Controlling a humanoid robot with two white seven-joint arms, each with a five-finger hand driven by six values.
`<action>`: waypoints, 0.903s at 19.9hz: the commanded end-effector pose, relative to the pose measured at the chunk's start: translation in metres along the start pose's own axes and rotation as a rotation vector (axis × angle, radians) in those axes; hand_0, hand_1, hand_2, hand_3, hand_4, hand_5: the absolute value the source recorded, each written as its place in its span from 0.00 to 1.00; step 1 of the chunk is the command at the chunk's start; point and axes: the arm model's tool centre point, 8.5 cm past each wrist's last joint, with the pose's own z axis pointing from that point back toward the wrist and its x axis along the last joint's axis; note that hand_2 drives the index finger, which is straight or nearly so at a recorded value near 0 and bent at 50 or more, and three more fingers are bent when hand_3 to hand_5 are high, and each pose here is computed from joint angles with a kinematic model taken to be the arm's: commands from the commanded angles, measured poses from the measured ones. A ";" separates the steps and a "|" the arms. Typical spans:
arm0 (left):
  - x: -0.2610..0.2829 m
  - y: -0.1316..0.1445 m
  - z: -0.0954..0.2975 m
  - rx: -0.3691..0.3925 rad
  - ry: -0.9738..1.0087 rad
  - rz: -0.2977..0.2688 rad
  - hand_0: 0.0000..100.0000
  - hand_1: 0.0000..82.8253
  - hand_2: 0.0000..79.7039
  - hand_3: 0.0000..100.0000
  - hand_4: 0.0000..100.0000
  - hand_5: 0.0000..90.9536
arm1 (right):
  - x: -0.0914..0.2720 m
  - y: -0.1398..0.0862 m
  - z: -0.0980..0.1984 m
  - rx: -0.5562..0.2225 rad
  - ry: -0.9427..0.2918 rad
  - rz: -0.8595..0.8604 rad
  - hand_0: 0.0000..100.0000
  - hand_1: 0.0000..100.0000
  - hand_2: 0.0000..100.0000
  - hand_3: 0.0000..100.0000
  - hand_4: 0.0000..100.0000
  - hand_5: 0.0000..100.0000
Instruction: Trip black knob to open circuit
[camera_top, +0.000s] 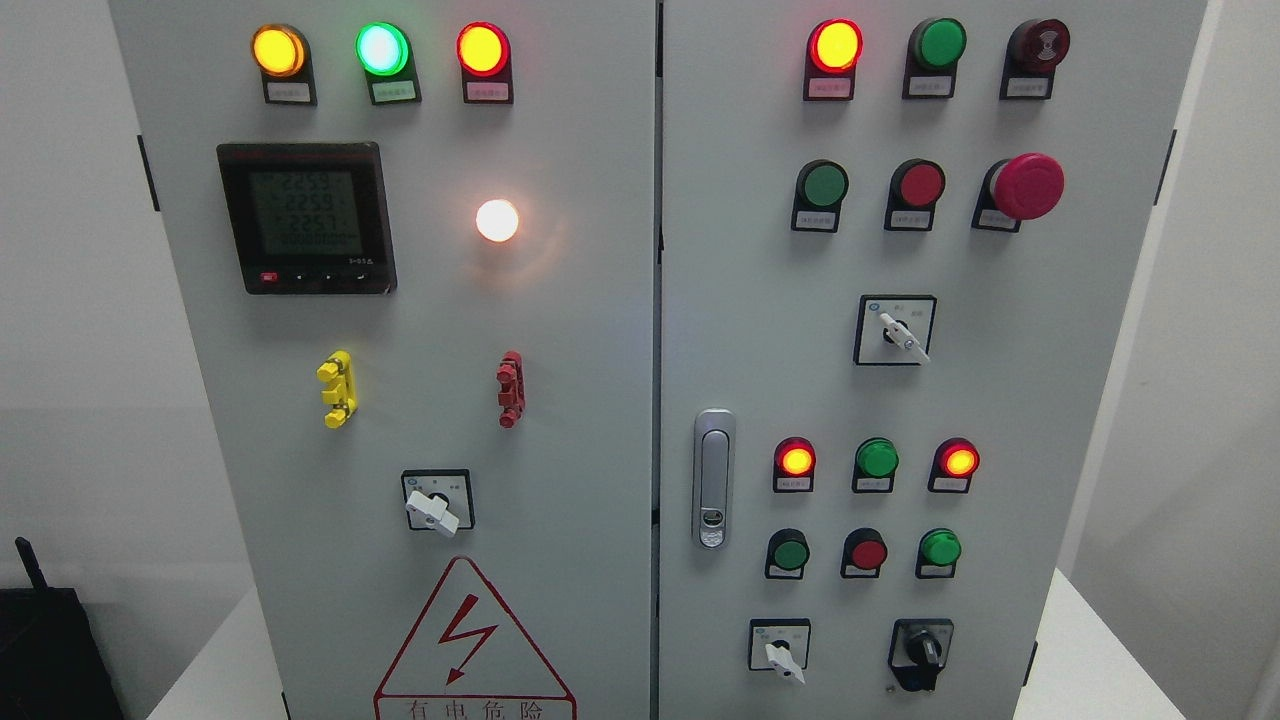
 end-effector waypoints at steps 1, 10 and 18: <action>0.000 -0.001 0.000 0.000 0.002 0.003 0.12 0.47 0.00 0.00 0.00 0.00 | 0.024 -0.002 -0.014 0.001 -0.074 -0.003 0.91 0.98 0.00 1.00 1.00 0.90; 0.000 -0.001 0.000 0.000 0.002 0.003 0.12 0.47 0.00 0.00 0.00 0.00 | 0.082 0.006 -0.042 0.012 -0.147 -0.022 1.00 1.00 0.00 1.00 1.00 0.90; 0.000 -0.001 0.000 0.000 0.002 0.003 0.12 0.47 0.00 0.00 0.00 0.00 | 0.108 0.012 -0.051 0.021 -0.195 -0.033 1.00 1.00 0.00 1.00 1.00 0.90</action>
